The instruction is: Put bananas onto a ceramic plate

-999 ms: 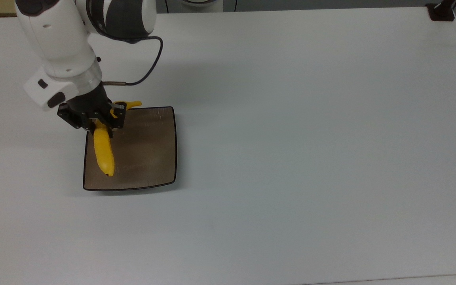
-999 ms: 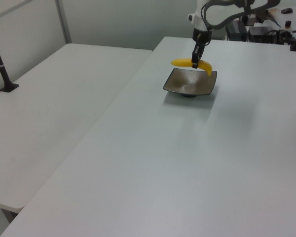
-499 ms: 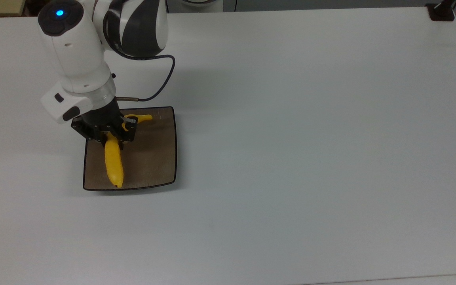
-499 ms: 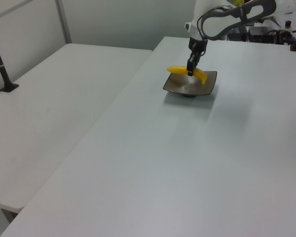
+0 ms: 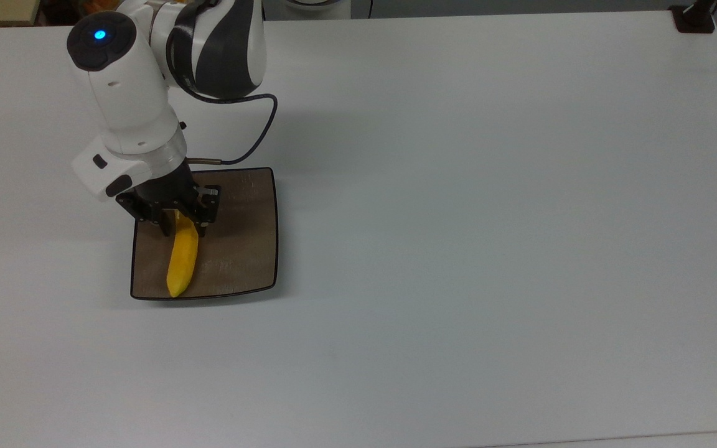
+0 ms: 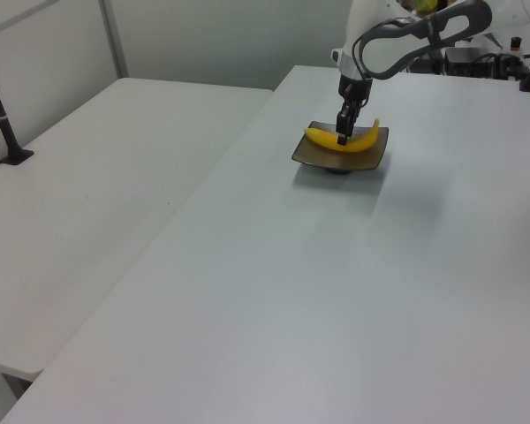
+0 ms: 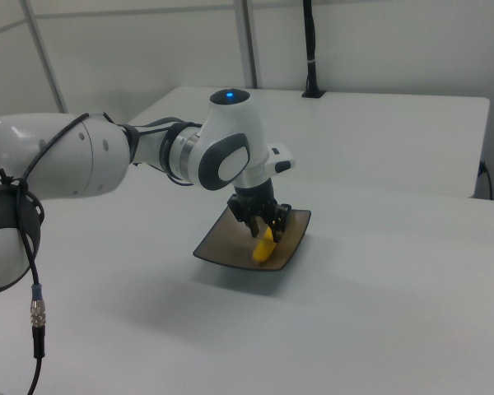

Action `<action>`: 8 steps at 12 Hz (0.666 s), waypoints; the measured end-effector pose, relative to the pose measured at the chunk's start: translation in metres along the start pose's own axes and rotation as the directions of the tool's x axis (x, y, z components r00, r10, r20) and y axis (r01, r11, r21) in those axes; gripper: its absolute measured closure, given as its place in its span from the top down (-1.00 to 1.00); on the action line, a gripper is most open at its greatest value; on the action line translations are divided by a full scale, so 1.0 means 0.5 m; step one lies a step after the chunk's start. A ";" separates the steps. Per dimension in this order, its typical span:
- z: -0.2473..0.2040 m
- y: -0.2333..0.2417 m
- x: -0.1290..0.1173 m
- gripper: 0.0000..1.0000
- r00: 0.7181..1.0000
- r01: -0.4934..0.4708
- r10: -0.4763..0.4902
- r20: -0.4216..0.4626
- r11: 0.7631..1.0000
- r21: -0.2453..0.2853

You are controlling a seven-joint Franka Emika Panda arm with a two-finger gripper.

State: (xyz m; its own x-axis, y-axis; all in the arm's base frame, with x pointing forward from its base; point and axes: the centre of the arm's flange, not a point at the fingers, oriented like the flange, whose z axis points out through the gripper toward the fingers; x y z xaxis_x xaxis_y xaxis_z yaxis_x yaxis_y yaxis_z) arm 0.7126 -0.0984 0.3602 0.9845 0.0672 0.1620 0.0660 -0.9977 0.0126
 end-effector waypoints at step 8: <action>-0.231 -0.034 -0.028 1.00 0.999 -0.020 0.020 0.034 1.000 0.004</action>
State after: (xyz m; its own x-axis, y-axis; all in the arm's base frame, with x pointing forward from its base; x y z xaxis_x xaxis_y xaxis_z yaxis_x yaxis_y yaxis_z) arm 0.6789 -0.0824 0.4717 0.9906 0.0468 0.1285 0.0465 -0.9989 0.0051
